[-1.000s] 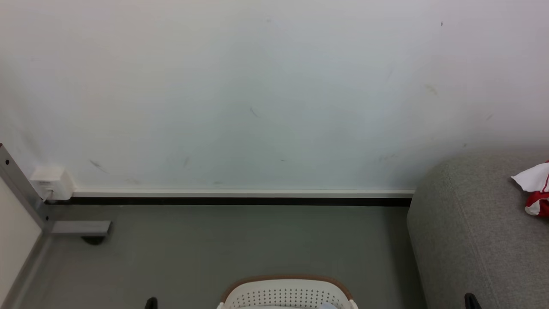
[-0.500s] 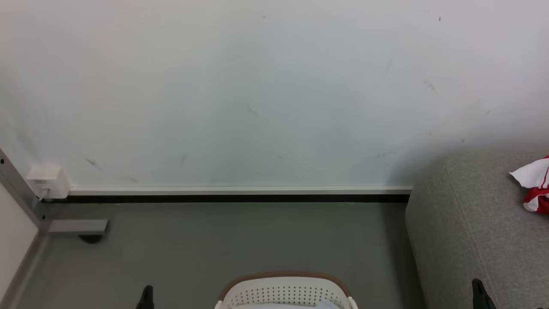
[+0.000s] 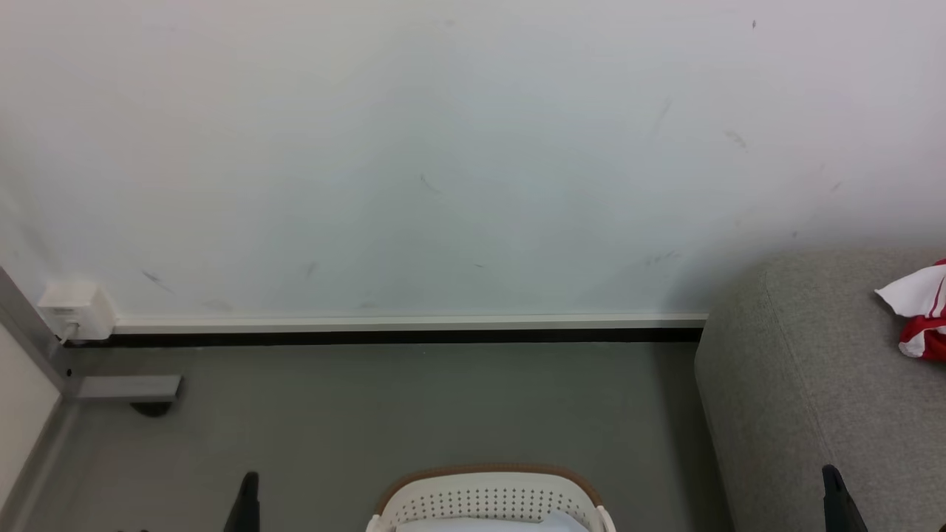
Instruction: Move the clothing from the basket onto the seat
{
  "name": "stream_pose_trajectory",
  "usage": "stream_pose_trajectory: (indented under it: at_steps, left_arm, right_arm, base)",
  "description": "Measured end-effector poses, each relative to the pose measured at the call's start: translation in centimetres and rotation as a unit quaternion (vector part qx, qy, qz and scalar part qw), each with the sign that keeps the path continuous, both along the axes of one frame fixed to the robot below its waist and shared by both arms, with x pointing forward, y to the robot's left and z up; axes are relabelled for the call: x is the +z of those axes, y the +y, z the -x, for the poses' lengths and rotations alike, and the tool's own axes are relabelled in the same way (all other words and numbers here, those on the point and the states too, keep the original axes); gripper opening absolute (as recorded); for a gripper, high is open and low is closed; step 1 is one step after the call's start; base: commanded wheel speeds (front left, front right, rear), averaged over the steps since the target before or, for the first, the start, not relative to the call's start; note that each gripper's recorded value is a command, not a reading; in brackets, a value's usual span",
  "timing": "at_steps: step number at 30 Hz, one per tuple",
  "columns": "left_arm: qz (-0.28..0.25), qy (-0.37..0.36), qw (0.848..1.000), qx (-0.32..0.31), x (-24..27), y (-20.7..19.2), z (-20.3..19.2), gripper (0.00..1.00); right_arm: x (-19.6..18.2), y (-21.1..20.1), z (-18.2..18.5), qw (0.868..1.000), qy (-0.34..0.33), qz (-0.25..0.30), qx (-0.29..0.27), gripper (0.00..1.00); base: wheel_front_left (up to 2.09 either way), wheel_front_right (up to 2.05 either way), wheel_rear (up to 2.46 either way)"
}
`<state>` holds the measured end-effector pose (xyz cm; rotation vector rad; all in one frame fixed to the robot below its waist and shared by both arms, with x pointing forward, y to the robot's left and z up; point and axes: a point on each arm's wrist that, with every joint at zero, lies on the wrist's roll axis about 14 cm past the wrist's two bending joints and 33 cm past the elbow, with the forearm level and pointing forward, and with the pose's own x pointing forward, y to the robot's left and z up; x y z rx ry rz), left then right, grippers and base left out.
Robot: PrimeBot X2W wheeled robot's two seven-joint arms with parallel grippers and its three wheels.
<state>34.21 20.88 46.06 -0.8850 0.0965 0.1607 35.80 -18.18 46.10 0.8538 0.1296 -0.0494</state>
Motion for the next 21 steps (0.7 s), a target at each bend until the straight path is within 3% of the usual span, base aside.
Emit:
stream_pose_trajectory:
  at_steps: [21]
  left_arm:
    - [0.117,-0.024,0.993,0.001,1.3,-0.2,-1.5,0.00]
  right_arm:
    - [1.4,-0.4,-1.2,0.992,-0.014,-0.121,-0.016,0.00]
  base:
    - [0.00,0.00,0.00]
